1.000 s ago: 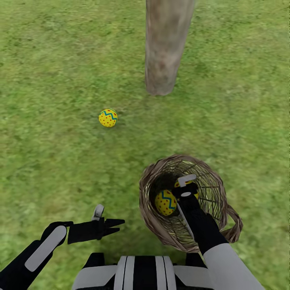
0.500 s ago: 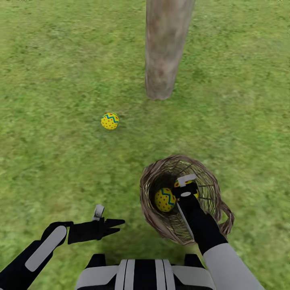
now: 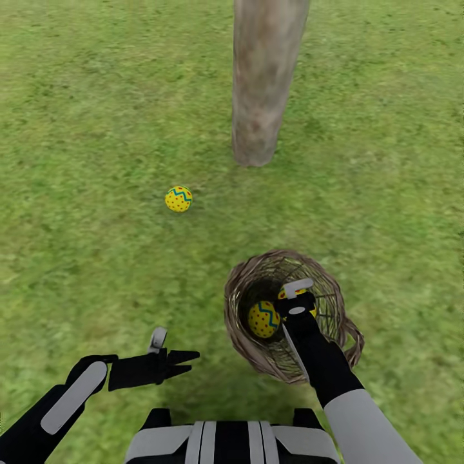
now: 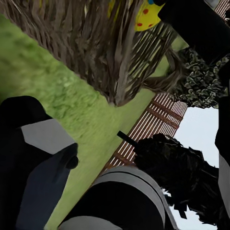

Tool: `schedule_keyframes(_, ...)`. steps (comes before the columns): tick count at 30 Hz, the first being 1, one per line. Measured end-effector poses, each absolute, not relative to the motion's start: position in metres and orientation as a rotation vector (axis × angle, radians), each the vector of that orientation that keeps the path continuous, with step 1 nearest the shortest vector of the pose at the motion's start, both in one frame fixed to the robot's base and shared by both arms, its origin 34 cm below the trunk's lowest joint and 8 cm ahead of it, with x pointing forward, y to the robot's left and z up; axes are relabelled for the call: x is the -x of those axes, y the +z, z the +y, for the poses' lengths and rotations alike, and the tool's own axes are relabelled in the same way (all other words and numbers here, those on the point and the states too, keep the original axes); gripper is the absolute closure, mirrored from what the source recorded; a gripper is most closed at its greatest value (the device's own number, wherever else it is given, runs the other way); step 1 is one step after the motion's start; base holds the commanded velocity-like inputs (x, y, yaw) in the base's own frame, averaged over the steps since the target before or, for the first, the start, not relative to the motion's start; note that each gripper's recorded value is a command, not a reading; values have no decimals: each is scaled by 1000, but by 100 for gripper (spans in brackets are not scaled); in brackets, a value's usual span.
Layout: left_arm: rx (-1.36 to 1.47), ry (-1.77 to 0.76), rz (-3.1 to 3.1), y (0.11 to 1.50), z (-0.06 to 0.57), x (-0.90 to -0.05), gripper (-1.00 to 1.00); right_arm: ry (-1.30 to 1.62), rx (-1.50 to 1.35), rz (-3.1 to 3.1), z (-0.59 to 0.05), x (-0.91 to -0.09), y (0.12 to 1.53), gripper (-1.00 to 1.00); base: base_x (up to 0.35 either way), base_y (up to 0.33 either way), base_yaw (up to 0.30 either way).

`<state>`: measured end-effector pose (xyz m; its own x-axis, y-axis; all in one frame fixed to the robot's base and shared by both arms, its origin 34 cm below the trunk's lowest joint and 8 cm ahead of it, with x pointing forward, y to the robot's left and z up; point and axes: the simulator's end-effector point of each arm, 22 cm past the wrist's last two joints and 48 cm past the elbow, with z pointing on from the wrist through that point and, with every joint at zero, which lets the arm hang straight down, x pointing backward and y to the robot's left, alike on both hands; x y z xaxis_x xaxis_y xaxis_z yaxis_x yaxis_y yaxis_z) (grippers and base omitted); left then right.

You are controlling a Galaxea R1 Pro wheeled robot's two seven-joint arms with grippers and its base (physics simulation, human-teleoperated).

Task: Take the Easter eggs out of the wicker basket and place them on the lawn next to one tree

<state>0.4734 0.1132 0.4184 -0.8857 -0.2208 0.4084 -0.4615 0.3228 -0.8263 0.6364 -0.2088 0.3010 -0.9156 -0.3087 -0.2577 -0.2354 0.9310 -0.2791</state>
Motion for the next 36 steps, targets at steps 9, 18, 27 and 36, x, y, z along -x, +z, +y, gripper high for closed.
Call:
schedule_keyframes(9, -620, 1606, -2365, 440, 109, -479, -100, -340, 394, 2781, -206, -643, 323, 100, -87, 0, 0)
schedule_keyframes(18, -616, 1616, -2371, 462, 108, -484, -100, -243, 398, 2784, -188, -647, 345, 100, -35, 0, 0)
schedule_keyframes(27, -605, 1628, -2381, 485, 108, -491, -100, -199, 382, 2748, -178, -665, 378, 100, -57, 0, 0)
schedule_keyframes(36, -617, 1648, -2378, 508, 108, -498, -100, -198, 373, 2792, -168, -669, 415, 100, -73, 0, 0)
